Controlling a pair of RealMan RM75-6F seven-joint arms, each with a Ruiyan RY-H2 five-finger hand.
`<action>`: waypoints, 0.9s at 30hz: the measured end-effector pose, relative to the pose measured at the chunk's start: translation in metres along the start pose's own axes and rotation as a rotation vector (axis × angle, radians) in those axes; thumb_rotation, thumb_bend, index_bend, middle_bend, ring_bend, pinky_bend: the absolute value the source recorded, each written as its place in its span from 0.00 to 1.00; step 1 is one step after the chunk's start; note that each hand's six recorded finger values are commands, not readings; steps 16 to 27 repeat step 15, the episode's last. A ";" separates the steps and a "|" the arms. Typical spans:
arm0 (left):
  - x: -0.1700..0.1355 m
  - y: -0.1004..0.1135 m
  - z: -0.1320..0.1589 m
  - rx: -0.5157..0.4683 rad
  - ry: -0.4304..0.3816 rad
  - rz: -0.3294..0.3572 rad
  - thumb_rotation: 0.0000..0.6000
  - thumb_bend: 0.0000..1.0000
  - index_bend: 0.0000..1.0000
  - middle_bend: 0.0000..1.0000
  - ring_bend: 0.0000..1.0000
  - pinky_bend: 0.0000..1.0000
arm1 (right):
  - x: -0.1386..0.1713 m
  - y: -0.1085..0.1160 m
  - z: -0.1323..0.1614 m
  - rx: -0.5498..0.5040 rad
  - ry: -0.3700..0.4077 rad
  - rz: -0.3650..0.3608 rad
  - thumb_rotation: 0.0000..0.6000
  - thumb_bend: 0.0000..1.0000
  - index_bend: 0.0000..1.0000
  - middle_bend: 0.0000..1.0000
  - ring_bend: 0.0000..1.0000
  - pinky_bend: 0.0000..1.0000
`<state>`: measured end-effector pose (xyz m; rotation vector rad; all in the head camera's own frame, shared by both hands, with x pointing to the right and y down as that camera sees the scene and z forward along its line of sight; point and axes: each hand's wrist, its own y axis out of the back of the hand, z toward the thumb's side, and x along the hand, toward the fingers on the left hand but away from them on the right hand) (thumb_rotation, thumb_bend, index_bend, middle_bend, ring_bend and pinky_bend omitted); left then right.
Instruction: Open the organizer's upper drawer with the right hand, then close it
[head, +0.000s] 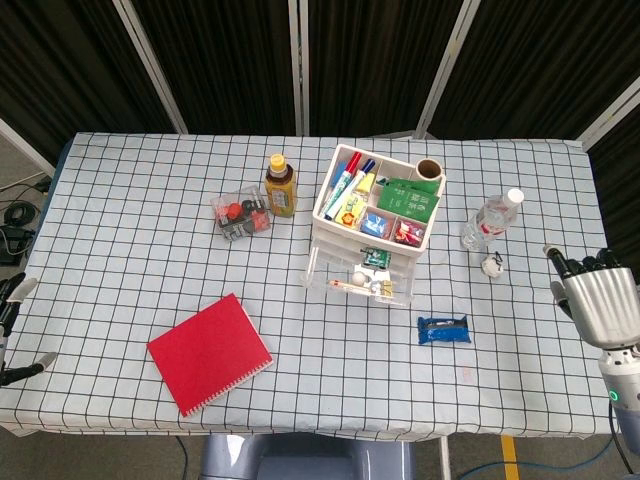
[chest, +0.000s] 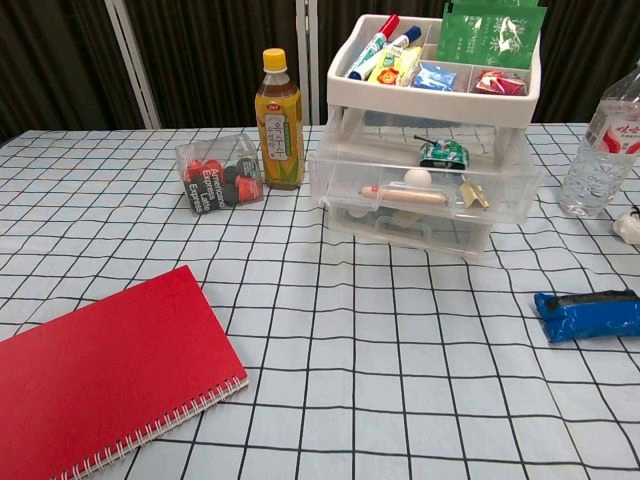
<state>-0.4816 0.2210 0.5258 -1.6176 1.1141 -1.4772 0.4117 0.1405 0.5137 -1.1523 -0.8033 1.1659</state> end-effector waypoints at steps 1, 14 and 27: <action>0.000 0.000 -0.001 0.001 0.000 0.002 1.00 0.16 0.00 0.00 0.00 0.00 | 0.005 0.000 0.000 -0.024 -0.005 -0.012 1.00 0.16 0.26 0.41 0.40 0.30; 0.000 -0.011 -0.008 0.025 0.014 0.009 1.00 0.16 0.00 0.00 0.00 0.00 | 0.065 -0.029 0.004 -0.209 -0.061 0.089 1.00 0.09 0.00 0.00 0.00 0.00; 0.000 -0.011 -0.008 0.026 0.014 0.009 1.00 0.16 0.00 0.00 0.00 0.00 | 0.067 -0.032 0.003 -0.215 -0.070 0.108 1.00 0.09 0.00 0.00 0.00 0.00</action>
